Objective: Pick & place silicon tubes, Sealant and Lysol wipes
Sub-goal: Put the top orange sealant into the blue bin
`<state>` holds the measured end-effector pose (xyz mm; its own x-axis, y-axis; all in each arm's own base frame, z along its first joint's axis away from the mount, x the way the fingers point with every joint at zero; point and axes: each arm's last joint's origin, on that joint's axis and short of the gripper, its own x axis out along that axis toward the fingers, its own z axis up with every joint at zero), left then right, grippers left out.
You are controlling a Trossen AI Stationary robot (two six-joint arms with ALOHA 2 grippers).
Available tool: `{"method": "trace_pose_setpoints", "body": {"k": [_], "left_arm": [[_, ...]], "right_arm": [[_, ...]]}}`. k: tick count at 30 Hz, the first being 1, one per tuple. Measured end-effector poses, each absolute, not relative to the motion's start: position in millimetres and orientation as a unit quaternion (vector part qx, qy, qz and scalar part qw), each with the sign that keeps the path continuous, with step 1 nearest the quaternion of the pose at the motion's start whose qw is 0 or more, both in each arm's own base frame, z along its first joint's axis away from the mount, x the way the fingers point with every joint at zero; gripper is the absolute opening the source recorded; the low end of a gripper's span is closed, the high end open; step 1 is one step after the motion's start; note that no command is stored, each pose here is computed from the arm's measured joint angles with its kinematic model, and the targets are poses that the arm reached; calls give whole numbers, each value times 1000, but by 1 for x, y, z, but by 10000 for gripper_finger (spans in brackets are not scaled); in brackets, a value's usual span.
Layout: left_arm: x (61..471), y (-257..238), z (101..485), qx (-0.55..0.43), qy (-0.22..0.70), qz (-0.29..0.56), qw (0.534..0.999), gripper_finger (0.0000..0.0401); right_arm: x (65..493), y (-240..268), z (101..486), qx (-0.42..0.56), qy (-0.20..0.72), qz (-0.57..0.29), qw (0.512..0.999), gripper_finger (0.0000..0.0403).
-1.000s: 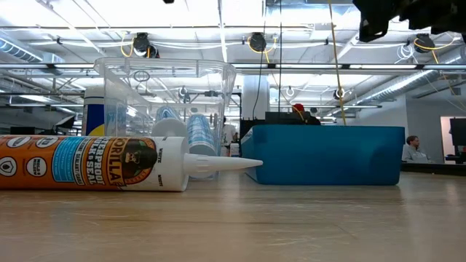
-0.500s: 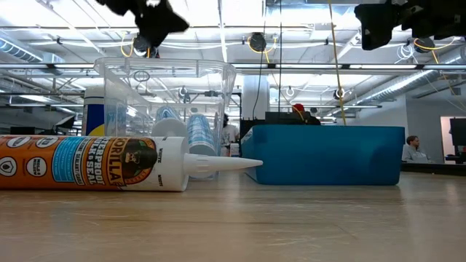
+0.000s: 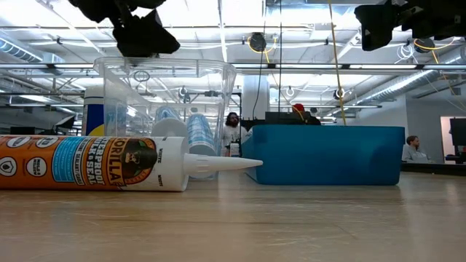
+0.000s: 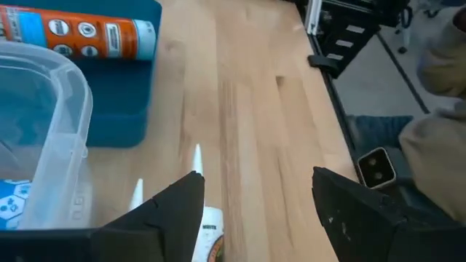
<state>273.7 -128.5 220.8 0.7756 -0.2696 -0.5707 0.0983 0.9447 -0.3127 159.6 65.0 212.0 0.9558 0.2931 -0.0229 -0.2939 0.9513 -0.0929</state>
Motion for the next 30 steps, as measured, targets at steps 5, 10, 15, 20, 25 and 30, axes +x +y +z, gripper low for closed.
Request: {"method": "trace_pose_setpoints", "body": {"k": [5, 10, 15, 20, 25, 30], "left_arm": [[265, -141, 212, -146, 361, -78, 918, 253], [257, -148, 213, -173, 398, -66, 899, 253], [263, -150, 237, -94, 354, -59, 929, 253], [267, -151, 263, -35, 356, -67, 931, 253], [252, -146, 267, -77, 466, 13, 881, 253], [227, -156, 250, -140, 554, 89, 816, 253]], "right_arm": [[160, 65, 211, -48, 8, 149, 988, 242], [160, 65, 211, -46, 8, 149, 988, 242], [160, 65, 212, -49, 6, 149, 988, 242], [160, 65, 211, -49, 8, 149, 988, 242], [160, 65, 211, -40, 13, 149, 988, 242], [159, 65, 209, -44, 22, 149, 988, 242]]}}
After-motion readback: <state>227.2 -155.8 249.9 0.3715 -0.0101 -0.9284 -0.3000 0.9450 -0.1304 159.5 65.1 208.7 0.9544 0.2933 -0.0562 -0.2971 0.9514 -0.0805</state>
